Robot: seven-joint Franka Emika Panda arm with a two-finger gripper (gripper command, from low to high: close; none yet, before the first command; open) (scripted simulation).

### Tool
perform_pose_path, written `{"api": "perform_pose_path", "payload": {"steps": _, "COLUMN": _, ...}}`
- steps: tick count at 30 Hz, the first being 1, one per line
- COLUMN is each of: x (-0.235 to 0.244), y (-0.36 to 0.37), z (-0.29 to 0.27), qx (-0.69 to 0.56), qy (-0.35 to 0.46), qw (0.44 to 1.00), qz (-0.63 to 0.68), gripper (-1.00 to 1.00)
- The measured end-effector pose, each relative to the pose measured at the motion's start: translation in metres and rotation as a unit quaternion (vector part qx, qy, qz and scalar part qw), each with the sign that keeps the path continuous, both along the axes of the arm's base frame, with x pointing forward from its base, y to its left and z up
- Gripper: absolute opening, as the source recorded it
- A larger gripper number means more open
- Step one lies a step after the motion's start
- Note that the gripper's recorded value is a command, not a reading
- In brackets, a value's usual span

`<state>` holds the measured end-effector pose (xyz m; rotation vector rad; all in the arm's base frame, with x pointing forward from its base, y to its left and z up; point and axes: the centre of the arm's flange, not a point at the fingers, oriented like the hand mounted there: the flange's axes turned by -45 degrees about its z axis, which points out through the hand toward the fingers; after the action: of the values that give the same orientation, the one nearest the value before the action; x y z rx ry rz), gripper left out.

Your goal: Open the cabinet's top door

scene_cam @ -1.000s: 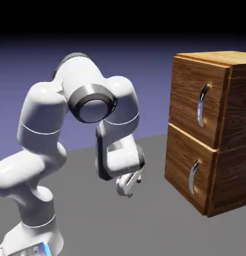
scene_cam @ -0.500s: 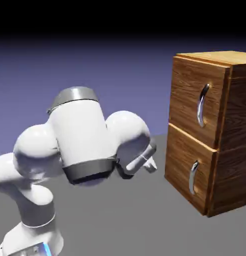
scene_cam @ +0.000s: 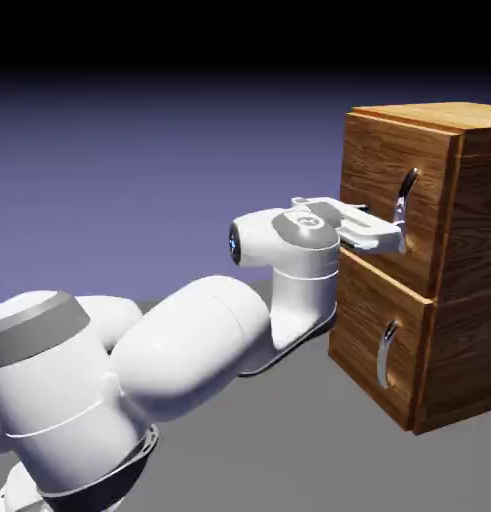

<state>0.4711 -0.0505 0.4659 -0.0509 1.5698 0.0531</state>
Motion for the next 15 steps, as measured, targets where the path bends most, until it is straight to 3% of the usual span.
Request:
{"api": "perform_pose_path", "payload": {"steps": 2, "x": 0.023, "y": 0.002, "z": 0.000, "qx": -0.001, "qy": 0.000, "qw": 1.000, "qz": 0.000, "gripper": 0.00}}
{"api": "perform_pose_path", "payload": {"steps": 3, "x": 0.027, "y": 0.003, "z": -0.001, "qx": -0.001, "qy": 0.000, "qw": 1.000, "qz": 0.000, "gripper": -1.00}}
{"api": "perform_pose_path", "payload": {"steps": 15, "x": -0.033, "y": 0.044, "z": 0.000, "qx": -0.001, "qy": 0.000, "qw": 0.992, "qz": -0.129, "gripper": -1.00}}
